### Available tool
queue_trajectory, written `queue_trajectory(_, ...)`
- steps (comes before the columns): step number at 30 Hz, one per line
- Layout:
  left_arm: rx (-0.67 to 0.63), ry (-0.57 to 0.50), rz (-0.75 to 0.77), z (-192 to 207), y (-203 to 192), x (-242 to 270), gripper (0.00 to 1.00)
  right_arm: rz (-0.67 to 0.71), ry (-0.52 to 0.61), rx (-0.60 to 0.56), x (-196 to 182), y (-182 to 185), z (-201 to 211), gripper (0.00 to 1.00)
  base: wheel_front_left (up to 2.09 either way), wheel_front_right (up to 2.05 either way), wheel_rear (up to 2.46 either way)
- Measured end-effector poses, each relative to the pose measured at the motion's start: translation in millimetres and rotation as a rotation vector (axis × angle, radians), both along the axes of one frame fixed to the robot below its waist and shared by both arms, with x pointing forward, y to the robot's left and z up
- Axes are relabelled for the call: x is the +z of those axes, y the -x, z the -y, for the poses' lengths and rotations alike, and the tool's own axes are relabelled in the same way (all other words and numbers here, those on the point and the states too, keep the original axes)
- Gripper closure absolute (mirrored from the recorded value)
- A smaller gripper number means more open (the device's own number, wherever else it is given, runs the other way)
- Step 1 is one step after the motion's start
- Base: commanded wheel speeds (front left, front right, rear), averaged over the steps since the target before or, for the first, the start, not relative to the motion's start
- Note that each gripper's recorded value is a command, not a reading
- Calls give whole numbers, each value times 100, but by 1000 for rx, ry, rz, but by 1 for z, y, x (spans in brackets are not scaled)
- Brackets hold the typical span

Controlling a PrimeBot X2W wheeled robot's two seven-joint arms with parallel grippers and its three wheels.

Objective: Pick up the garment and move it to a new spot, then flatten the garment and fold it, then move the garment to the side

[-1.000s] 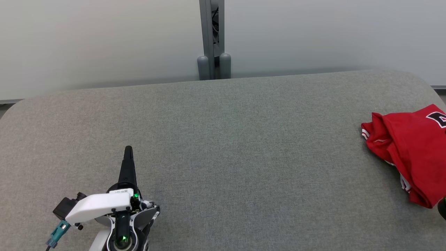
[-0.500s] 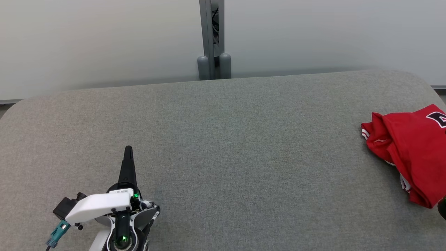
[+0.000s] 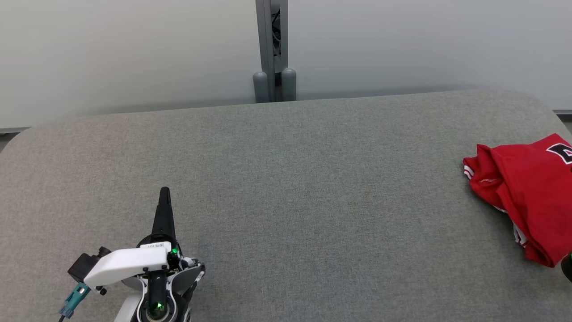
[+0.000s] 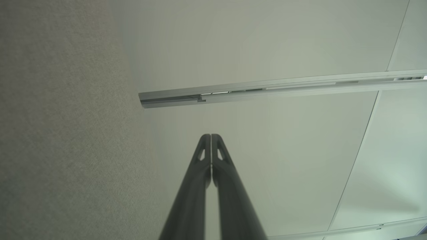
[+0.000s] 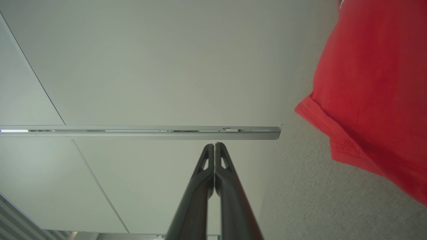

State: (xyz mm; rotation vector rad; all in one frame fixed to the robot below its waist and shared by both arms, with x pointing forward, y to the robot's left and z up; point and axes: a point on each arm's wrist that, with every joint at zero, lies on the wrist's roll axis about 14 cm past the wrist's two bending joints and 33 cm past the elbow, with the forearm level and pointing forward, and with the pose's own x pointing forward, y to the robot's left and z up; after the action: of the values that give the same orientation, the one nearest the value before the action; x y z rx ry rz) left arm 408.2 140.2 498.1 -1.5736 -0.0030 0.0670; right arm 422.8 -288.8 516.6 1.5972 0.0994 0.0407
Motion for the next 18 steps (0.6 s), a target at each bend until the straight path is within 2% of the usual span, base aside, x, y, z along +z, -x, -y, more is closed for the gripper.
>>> queue_trajectory(18,0,0,0,0,0,0,100,0,0,0,0,0,0,100,0,0,0)
